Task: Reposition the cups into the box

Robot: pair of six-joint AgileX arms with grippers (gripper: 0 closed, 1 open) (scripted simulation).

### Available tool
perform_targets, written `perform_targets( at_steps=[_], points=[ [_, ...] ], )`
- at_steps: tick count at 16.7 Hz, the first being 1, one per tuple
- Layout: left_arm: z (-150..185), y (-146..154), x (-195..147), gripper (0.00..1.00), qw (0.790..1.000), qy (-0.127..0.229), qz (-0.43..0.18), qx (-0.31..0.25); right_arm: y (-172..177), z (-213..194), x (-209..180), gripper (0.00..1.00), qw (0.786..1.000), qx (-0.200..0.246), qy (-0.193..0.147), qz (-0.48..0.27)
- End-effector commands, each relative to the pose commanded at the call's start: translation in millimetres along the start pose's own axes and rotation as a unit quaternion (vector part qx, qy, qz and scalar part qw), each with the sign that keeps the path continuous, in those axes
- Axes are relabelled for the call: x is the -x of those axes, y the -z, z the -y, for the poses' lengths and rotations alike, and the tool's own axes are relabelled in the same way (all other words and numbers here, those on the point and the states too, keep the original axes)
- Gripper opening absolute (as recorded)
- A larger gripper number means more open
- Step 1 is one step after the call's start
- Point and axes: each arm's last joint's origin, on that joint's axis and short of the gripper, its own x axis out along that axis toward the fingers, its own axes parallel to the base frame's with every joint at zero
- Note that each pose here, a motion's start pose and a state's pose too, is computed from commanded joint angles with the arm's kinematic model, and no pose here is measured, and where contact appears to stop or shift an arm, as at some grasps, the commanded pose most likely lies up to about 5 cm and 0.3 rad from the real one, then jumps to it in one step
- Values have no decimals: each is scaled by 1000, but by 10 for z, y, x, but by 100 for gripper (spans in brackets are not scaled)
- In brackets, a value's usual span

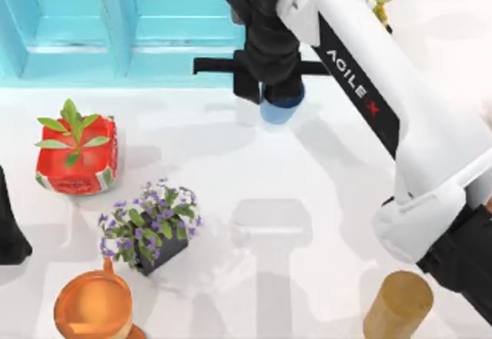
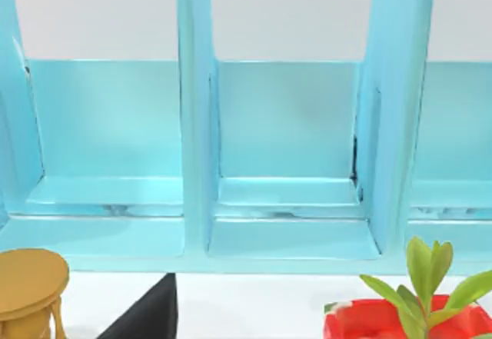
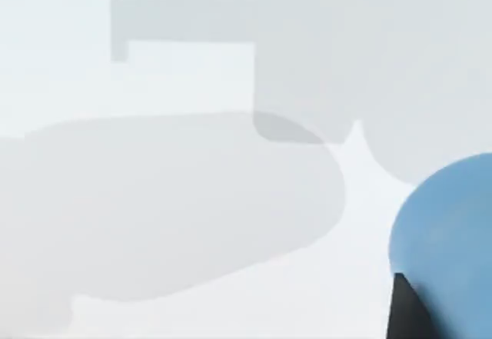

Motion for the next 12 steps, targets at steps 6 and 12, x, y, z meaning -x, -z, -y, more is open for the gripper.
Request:
perform_targets(
  at_steps=[6, 12],
  points=[
    [0, 0, 0, 100, 1000, 0, 0, 0, -247, 202, 1092, 0, 995, 18, -61, 71],
    [0, 0, 0, 100, 1000, 0, 0, 0, -282, 592, 1167, 0, 998, 16, -35, 54]
  ],
)
